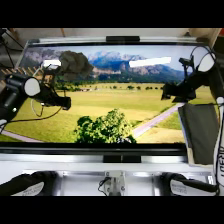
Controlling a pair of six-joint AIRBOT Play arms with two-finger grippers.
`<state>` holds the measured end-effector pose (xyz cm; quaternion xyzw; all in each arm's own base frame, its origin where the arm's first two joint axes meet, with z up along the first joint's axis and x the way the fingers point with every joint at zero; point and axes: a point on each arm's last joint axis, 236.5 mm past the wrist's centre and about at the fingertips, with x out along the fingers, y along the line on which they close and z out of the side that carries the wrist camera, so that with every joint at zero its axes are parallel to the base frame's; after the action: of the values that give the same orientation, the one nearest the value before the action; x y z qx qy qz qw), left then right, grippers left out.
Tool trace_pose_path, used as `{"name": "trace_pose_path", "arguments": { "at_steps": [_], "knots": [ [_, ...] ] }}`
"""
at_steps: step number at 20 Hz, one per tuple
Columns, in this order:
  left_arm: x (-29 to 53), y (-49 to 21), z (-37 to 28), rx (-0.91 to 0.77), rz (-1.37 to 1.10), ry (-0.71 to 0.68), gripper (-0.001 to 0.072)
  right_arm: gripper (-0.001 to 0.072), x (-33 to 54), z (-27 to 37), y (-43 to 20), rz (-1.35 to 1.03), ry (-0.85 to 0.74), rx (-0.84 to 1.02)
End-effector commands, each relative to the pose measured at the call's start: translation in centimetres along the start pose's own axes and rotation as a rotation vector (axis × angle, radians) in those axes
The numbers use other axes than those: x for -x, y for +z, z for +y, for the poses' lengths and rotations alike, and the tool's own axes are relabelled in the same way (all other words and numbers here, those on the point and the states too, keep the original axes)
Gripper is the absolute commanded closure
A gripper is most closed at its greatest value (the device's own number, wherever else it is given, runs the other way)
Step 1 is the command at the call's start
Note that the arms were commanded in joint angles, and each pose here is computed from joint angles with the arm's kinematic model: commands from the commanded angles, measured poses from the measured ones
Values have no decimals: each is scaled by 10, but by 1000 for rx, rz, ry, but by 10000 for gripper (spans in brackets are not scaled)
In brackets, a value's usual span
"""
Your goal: Fold the shirts.
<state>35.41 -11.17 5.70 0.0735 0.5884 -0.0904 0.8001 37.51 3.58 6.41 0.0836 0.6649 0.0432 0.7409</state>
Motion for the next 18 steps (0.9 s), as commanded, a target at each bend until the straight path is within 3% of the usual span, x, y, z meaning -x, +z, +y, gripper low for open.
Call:
{"name": "trace_pose_path", "arguments": {
  "at_steps": [1,18],
  "knots": [
    [0,0,0,0,0,0,63,122,0,0,0,0,0,1],
    [0,8,-1,1,-33,-4,63,122,0,0,0,0,0,1]
  ]
}}
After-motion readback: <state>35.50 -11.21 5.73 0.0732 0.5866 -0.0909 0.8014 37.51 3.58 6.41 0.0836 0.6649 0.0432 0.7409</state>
